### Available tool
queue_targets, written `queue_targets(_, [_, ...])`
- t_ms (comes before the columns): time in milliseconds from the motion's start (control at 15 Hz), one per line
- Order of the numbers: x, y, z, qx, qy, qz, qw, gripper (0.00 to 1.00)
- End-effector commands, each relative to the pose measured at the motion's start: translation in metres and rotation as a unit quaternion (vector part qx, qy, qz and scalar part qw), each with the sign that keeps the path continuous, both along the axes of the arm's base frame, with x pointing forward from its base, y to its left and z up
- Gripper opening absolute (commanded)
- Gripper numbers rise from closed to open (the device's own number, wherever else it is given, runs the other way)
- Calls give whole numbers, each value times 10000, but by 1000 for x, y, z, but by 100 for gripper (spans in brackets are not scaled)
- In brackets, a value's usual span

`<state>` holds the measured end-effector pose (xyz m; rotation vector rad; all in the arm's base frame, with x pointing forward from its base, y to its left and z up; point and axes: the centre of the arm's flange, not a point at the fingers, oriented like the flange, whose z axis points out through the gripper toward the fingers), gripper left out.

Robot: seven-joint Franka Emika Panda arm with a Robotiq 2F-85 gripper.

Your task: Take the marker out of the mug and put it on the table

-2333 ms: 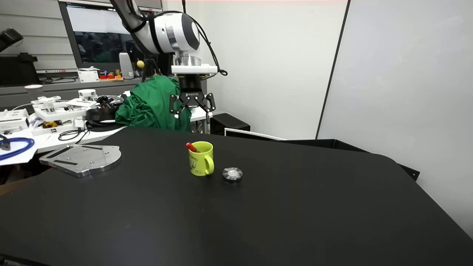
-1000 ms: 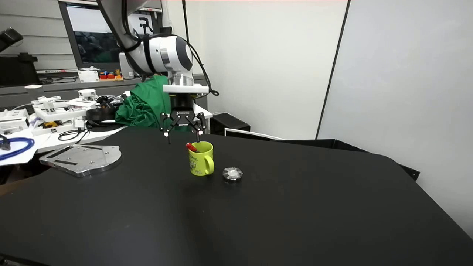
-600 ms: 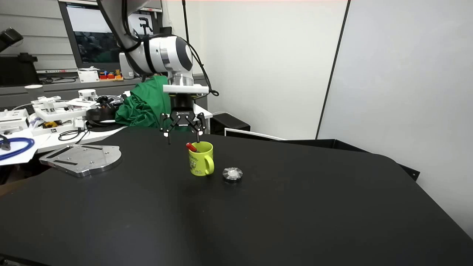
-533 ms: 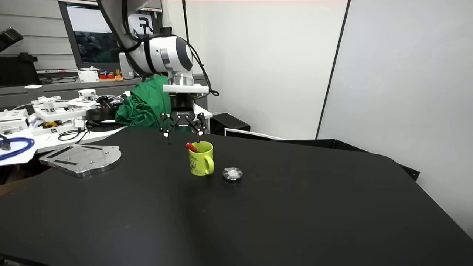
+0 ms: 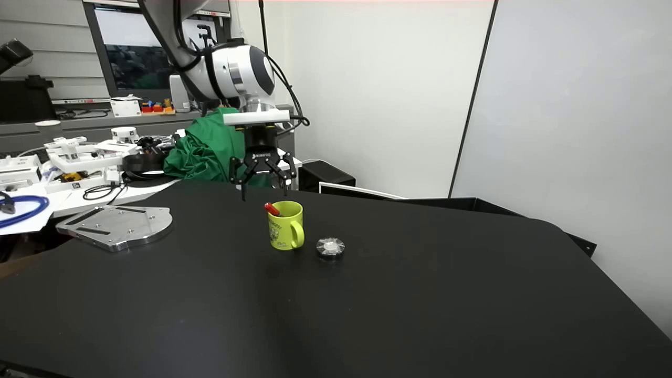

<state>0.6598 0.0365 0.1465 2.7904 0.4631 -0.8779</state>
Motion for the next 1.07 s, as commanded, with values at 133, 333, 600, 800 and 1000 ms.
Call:
queue_targets(133, [25, 7, -5, -565, -65, -306, 9979, 100])
queue_targets(333, [36, 10, -8, -608, -25, -356, 9975, 100])
queue_targets(600, [50, 6, -7, -632, 2, -429, 9971, 100])
queue_targets(800, [56, 4, -9, -649, 48, -475, 9968, 100])
queue_targets(1000, [58, 4, -15, -660, 123, -498, 9965, 100])
